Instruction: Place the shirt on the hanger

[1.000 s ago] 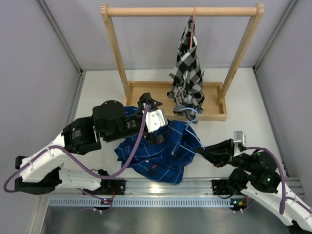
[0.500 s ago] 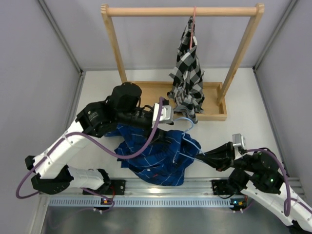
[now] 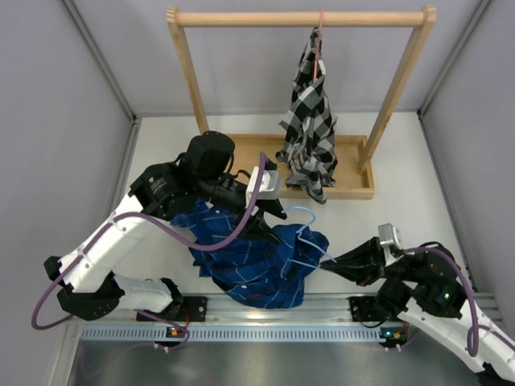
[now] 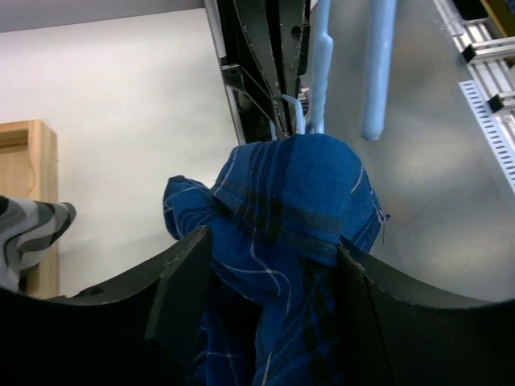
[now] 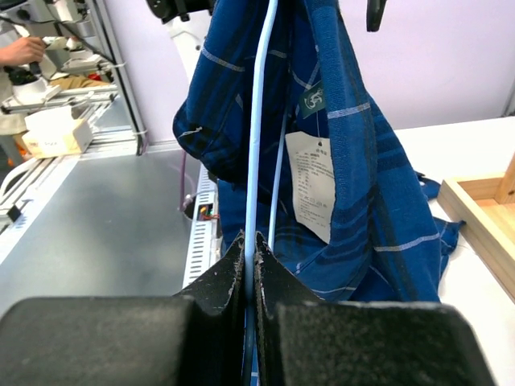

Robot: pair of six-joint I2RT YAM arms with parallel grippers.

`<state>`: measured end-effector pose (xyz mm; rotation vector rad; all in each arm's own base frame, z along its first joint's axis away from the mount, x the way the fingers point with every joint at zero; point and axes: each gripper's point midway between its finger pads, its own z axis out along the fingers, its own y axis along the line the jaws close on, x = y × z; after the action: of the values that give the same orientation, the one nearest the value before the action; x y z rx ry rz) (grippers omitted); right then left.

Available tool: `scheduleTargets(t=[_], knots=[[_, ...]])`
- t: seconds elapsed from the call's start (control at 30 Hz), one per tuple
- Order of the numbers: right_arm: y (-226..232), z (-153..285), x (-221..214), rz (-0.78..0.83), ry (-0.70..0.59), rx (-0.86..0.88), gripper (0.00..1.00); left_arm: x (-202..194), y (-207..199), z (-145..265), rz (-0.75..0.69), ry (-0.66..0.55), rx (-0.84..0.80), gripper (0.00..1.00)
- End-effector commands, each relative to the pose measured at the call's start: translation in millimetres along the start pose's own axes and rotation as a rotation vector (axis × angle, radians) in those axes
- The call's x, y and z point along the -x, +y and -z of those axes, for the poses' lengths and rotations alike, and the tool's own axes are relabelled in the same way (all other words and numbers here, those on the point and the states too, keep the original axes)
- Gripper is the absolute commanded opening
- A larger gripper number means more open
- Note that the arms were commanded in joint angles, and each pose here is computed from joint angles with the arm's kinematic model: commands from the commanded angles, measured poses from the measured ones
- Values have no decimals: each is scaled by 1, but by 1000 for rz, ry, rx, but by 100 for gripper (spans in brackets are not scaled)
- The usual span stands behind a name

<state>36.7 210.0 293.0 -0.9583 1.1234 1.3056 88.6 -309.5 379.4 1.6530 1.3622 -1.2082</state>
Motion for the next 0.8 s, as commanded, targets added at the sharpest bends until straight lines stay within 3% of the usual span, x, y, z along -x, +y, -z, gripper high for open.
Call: scheduleTargets(t=[0.0,0.1,0.27,0.53,0.63,0.67,0.77], knots=[[21,-2,43,106,-106,97,0,1,-15,-1,34,-21,-88,59],[21,-4,45,106,-103,105,0,-7,-17,-4,64,-7,-106,41],[18,-6,48,106,-99,91,0,-11,-19,-5,87,0,-112,0],[10,-10,63,151,-117,48,1,-7,-21,6,15,-11,-61,0],[3,-13,64,138,-113,21,34,-4,-22,11,-20,-19,-43,0],[0,-14,63,127,-113,3,66,-5,-21,12,-23,-15,-31,0],[-14,-13,60,98,-108,-75,99,-8,-12,15,-17,5,38,0]])
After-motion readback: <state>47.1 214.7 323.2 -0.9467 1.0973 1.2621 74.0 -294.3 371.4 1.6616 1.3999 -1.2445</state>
